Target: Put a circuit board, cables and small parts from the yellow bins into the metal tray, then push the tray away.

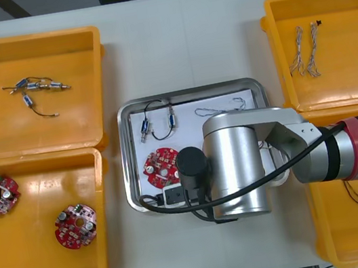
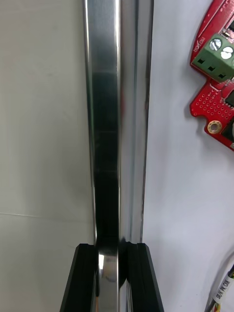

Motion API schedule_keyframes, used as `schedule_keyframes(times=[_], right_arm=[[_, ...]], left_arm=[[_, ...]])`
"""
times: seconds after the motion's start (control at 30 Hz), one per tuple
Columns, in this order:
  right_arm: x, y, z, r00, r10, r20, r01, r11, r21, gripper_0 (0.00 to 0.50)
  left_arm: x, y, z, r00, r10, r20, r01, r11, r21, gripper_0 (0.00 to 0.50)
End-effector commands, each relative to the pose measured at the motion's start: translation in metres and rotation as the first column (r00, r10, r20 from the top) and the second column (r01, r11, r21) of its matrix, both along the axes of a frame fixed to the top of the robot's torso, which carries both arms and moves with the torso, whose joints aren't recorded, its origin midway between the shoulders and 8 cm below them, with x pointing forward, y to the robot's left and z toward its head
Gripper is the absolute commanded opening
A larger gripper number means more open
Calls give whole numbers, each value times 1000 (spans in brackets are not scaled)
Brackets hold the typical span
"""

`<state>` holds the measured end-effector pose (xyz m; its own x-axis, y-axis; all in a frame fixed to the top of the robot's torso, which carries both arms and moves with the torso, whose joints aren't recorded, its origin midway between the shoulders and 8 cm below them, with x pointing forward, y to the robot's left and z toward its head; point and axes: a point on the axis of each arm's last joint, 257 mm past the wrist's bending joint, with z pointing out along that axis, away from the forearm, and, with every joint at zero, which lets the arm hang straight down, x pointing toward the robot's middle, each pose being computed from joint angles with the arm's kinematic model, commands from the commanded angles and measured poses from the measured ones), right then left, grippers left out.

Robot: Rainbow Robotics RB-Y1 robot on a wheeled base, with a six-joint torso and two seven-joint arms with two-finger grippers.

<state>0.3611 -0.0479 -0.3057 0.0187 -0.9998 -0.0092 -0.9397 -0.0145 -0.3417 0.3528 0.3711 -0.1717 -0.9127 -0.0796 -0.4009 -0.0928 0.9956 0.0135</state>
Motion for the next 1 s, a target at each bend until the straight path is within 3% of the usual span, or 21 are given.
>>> schedule_keyframes(times=[0.03, 0.5, 1.0], right_arm=[[30, 5, 31, 998, 18, 58, -19, 1000, 12, 0], [62, 4, 48, 997, 17, 76, -16, 1000, -9, 0], [108, 8, 72, 987, 8, 161, -8, 1000, 0, 0]], left_arm=[[0, 9, 10, 998, -58, 28, 57, 997, 55, 500], [0, 9, 10, 998, -58, 28, 57, 997, 55, 500], [0, 9, 10, 998, -58, 28, 57, 997, 55, 500]])
